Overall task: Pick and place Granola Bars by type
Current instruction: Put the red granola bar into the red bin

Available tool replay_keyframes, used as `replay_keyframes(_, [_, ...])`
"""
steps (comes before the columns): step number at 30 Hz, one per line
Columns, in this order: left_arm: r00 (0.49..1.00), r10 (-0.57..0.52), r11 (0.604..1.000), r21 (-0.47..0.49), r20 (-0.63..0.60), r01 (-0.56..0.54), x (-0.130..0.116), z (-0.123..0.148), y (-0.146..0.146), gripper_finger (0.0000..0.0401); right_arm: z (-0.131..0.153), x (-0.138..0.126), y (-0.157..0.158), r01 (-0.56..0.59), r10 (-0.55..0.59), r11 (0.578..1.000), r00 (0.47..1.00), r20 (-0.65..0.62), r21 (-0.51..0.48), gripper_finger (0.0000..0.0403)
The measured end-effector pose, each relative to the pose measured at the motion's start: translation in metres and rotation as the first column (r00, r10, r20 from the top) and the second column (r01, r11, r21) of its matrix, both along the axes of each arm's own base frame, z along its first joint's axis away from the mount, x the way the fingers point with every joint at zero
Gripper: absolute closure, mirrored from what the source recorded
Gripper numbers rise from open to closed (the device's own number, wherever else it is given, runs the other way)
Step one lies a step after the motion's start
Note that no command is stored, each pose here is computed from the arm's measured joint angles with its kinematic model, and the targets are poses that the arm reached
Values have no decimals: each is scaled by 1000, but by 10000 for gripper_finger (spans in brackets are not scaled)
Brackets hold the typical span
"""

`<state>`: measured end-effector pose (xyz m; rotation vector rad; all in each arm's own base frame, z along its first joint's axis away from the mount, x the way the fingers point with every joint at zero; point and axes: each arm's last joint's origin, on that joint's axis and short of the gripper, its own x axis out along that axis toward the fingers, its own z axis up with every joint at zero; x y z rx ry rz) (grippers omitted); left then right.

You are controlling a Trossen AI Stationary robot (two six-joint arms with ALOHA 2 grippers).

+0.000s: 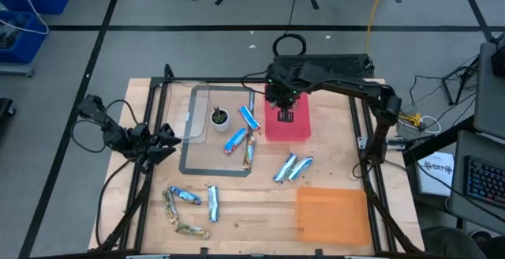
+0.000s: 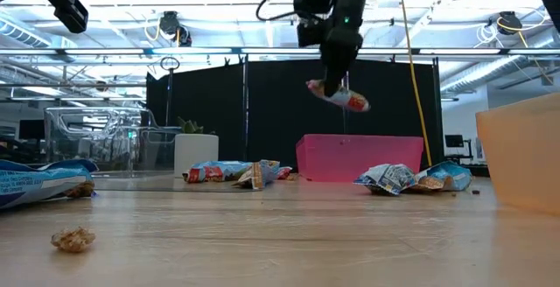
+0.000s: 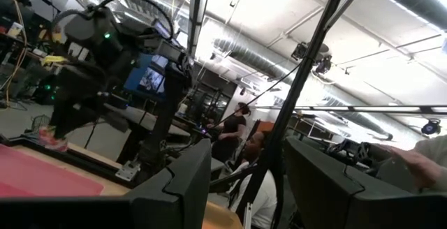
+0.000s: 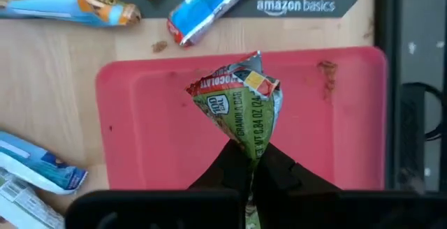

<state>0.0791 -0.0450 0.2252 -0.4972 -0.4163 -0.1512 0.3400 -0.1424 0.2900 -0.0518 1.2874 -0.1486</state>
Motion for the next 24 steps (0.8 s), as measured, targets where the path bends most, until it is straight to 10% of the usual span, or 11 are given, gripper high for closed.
replay_keyframes(24, [1000, 0, 1000, 0, 0, 0, 0, 0, 0, 217, -99, -6, 15, -6, 13, 995, 997, -74, 97, 403])
